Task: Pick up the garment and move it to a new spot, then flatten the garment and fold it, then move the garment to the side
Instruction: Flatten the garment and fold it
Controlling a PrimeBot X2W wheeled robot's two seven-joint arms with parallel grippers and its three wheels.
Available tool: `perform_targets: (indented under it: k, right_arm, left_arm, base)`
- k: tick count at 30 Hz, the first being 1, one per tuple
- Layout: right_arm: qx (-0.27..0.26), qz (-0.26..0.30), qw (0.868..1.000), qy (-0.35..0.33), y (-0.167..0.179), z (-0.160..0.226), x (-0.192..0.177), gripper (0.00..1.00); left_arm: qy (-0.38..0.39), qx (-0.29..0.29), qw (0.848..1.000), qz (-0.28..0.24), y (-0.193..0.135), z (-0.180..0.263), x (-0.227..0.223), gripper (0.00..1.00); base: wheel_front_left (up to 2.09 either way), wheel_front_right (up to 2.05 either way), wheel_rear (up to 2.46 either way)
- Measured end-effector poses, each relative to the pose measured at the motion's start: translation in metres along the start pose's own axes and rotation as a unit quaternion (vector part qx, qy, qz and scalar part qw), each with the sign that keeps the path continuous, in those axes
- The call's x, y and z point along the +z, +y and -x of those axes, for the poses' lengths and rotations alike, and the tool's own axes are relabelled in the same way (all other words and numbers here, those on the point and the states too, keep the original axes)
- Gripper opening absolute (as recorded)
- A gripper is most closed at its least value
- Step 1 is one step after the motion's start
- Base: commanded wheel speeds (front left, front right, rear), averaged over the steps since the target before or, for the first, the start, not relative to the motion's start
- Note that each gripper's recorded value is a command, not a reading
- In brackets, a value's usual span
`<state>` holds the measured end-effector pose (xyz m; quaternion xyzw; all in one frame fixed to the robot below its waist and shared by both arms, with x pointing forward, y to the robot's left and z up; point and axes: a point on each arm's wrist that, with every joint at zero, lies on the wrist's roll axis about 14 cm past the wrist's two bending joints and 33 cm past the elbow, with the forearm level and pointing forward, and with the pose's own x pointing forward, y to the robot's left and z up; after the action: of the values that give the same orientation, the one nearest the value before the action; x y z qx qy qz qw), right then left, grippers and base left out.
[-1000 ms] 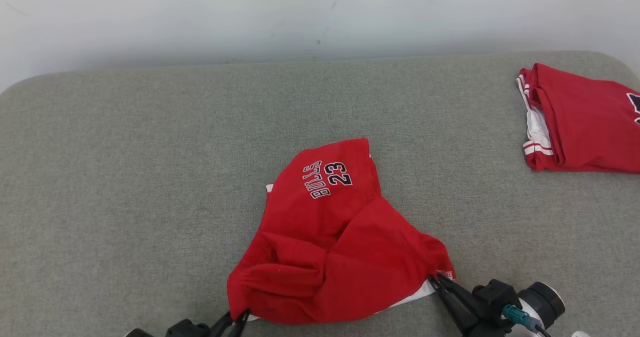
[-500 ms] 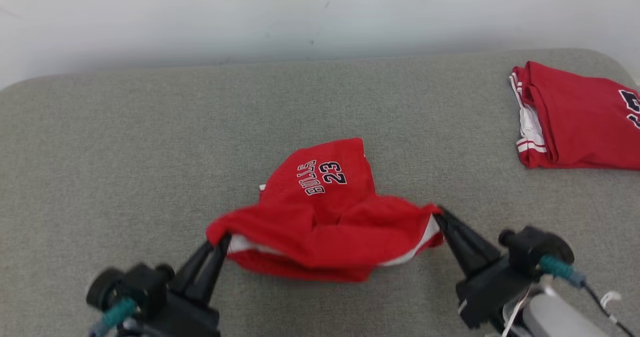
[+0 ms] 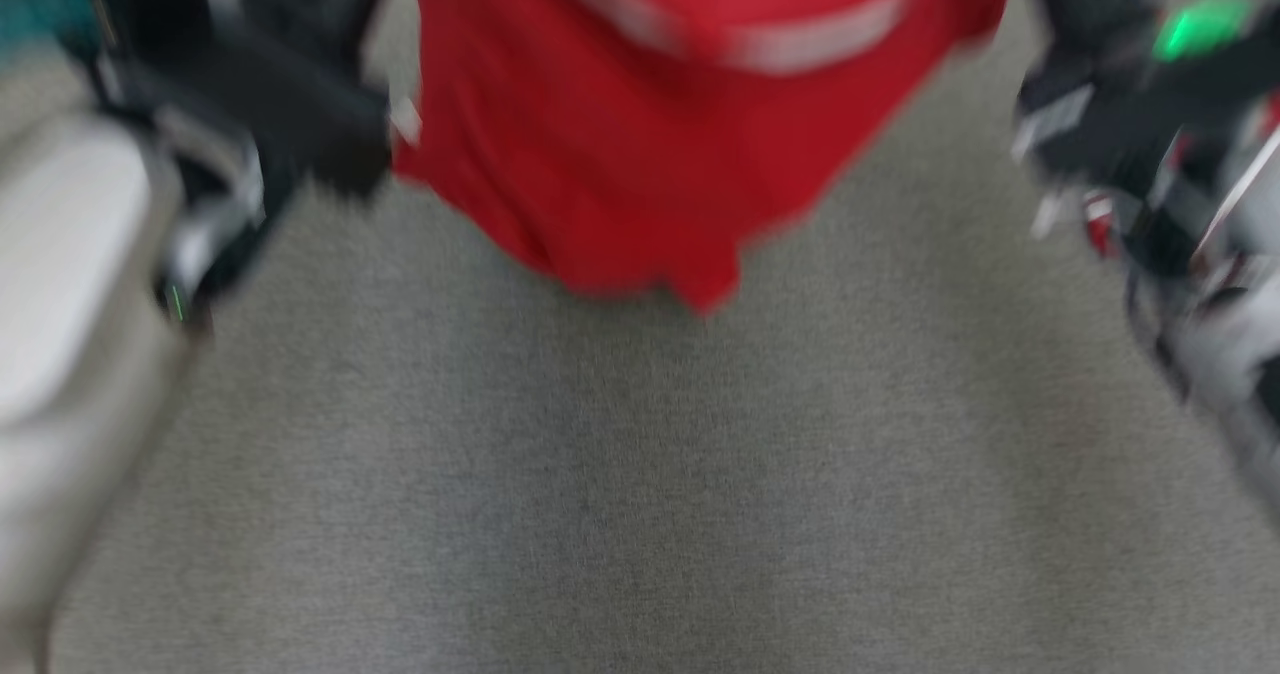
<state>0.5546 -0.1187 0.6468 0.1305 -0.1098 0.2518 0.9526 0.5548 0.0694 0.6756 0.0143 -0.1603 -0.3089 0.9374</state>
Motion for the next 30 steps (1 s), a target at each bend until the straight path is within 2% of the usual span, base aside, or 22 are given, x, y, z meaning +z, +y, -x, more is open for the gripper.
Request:
perform_targets:
  k: [6,9,13,20,30]
  right_arm:
    - [-0.017,-0.05,0.998,-0.045,-0.036,-0.076,0.044,0.0]
    - [-0.037,-0.049,0.997,-0.048,-0.059,-0.103,0.051,0.0]
    - [-0.059,-0.028,0.997,-0.041,-0.083,-0.127,0.044,0.0]
    - [-0.097,-0.026,0.995,-0.011,-0.116,-0.143,0.006,0.0]
    - [-0.117,-0.032,0.992,0.023,-0.132,-0.141,-0.03,0.0]
  left_arm:
    - [-0.032,0.004,0.999,-0.016,0.04,-0.072,0.03,0.0]
    - [-0.044,0.023,0.999,-0.01,0.063,-0.095,0.031,0.0]
    - [-0.047,0.025,0.998,-0.014,0.075,-0.118,0.022,0.0]
    - [-0.03,0.042,0.999,-0.007,0.095,-0.135,-0.013,0.0]
    - [0.001,0.04,0.999,0.005,0.097,-0.141,-0.06,0.0]
  base:
    - [0.0,0.0,0.0]
    - [0.0,0.0,0.0]
    - [0.0,0.0,0.0]
    - [0.0,0.0,0.0]
    - [0.0,0.0,0.0]
